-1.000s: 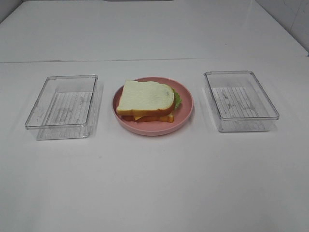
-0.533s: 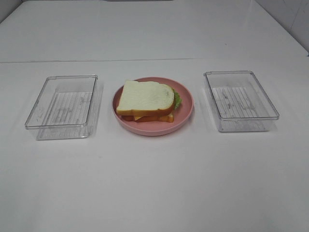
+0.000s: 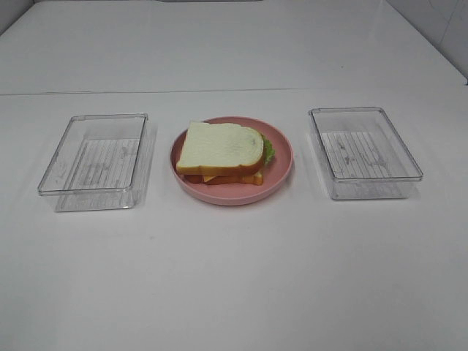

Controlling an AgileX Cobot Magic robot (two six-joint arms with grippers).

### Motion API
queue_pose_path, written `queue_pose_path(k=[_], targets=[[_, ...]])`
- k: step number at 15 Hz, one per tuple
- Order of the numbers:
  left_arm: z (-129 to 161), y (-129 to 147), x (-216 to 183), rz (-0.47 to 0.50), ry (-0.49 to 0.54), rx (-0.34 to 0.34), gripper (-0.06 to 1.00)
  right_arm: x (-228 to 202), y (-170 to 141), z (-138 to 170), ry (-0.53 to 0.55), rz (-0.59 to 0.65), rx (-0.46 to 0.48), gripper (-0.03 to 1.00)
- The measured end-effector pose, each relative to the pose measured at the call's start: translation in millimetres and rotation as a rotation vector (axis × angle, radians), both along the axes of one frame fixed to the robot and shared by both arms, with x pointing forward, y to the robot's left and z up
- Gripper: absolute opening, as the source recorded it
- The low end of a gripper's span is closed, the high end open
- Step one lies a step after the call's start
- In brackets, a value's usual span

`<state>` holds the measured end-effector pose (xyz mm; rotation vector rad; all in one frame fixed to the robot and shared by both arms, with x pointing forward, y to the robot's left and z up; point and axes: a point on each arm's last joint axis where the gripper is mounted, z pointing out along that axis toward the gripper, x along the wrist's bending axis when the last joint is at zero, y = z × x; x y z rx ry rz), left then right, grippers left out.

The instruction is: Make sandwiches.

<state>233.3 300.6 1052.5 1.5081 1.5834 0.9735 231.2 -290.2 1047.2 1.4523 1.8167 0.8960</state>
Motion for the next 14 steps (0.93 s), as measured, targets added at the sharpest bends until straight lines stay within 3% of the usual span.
queue_pose_path(k=[14], targets=[[0.0, -1.2, 0.1, -0.018, 0.000, 0.000, 0.92, -5.1, 0.7, -0.9, -0.032, 0.005, 0.011, 0.75]])
